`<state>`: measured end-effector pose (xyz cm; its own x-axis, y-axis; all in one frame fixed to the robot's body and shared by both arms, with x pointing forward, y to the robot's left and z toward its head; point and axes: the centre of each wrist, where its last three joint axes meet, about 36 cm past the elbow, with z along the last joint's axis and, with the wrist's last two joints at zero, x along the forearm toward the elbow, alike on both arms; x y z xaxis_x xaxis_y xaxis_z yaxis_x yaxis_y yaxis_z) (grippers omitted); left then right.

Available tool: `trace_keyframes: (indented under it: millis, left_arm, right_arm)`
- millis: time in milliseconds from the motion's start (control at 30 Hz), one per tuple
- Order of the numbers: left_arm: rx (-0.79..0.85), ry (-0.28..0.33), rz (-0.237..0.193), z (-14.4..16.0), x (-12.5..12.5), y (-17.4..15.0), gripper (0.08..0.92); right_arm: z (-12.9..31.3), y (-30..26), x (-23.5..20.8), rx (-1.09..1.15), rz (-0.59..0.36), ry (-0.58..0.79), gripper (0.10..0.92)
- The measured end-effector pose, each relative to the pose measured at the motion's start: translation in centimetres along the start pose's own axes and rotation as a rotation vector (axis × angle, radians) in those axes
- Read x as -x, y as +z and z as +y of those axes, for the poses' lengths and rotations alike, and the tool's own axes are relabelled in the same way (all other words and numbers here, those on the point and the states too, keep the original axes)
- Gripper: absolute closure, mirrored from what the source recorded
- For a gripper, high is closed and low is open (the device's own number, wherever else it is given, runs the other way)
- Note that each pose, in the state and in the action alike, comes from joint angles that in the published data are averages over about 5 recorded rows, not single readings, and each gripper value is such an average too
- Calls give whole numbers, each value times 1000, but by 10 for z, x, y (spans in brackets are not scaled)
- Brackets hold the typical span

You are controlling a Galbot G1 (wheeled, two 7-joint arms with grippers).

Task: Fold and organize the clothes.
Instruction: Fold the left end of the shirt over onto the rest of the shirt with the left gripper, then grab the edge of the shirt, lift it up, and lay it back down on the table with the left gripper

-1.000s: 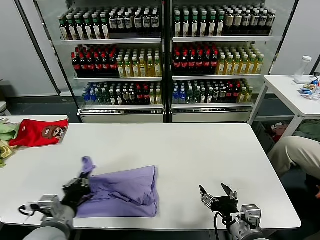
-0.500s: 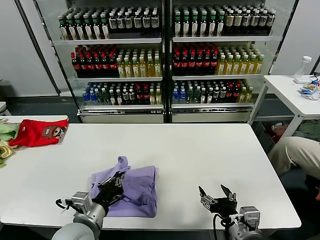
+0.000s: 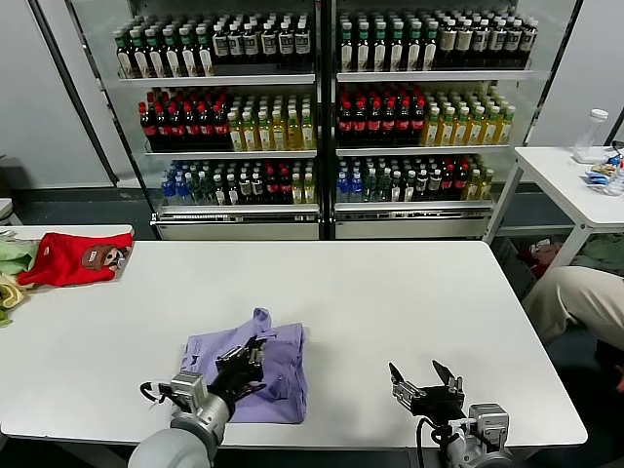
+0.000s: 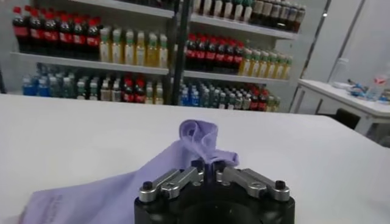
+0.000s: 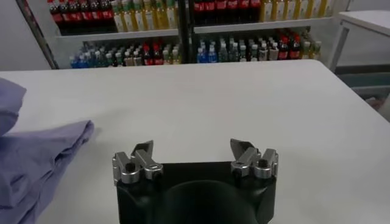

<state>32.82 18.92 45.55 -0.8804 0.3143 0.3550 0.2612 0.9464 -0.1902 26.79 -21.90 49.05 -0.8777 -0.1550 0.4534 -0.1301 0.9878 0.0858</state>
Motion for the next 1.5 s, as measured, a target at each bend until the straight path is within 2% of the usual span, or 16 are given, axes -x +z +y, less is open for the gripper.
trace_keyframes:
  millis: [67,267,367,433,533,633,733,867,1033,1267,1367,1500]
  left_arm:
    - [-12,23,-27,-4,2,0,689]
    - [-43,68,-153,-10,-2,-6,516]
    - [-33,43,-195,-2,-9,-9,430]
    - [-7,-3,-200,9,-14,-7,369]
    - [44,-103,-172,32,-18,4,283]
    - [74,-203,-118,56,-23,19,210]
    - [79,-275,-65,75,-28,33,182]
    - [55,-334,-11,94,-32,45,177]
    - [4,-355,39,108,-37,55,177]
    - [-76,-329,70,117,-38,64,179]
    - [-105,-315,71,119,-37,65,222]
    - [-133,-298,71,120,-38,67,327]
  right_arm:
    - [0,0,0,0,0,-3,200]
    - [1,0,2,-7,0,-12,200]
    - [2,-1,3,-10,0,-19,200]
    - [2,-1,4,-11,0,-24,200]
    - [1,-2,5,-12,0,-27,200]
    - [-1,-2,7,-15,2,-27,200]
    - [-2,-1,9,-18,4,-27,200]
    - [-3,-1,10,-22,6,-27,200]
    - [-5,-2,11,-23,9,-26,200]
    - [-4,-2,11,-21,6,-33,200]
    - [-4,-3,11,-22,4,-32,200]
    - [-4,-3,11,-21,3,-31,200]
